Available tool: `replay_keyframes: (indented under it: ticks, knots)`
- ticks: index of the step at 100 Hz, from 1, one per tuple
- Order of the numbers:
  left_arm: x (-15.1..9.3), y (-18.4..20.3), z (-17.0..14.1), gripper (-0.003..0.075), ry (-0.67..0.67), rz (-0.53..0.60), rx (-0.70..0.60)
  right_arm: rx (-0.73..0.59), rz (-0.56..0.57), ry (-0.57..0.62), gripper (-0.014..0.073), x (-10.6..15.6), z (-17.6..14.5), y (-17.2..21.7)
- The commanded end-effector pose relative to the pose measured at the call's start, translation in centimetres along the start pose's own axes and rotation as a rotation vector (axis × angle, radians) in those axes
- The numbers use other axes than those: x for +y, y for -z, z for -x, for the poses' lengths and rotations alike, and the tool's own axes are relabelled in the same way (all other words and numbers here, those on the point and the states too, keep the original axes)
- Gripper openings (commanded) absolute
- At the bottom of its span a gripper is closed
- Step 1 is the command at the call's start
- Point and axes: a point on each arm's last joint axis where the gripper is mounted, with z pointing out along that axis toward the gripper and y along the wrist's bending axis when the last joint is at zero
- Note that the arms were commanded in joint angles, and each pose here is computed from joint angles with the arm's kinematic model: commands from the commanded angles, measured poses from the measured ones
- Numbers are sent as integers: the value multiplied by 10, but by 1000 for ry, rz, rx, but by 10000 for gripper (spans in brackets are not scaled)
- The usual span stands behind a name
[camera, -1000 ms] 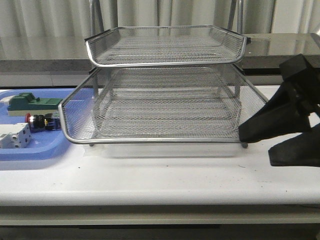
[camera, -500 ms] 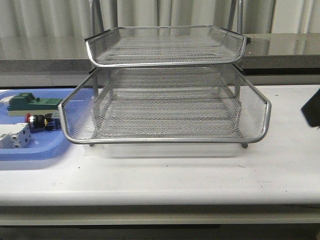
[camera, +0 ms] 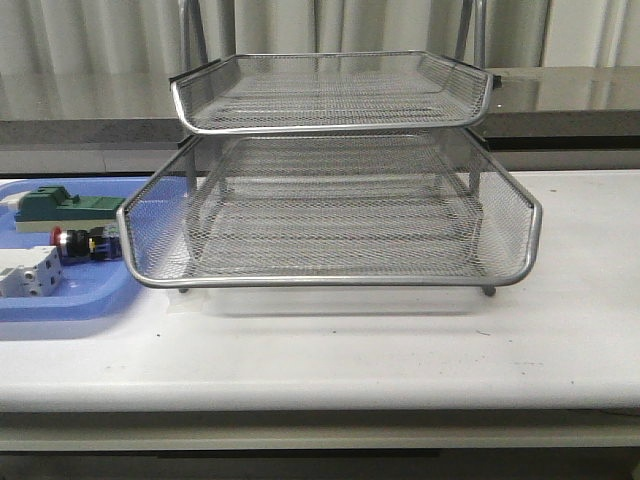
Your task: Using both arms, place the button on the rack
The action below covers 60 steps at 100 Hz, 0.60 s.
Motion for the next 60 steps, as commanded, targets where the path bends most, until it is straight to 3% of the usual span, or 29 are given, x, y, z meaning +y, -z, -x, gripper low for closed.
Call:
replay_keyframes:
  ticks: [1,19,50,60]
  knots:
    - [-1,0,-7,-20,18,-5,-64,-107,-6,3,471,0,7,17]
    - [-1,0,-7,-20,18,-5,-64,-170,-11,12,337,-1,0,32]
    - [-1,0,-7,-20,18,-5,-64,-232,-6,14,-78,0,-2,41]
    - [-1,0,-7,-20,18,-5,-64,-233,-6,14,-70,0,-2,41]
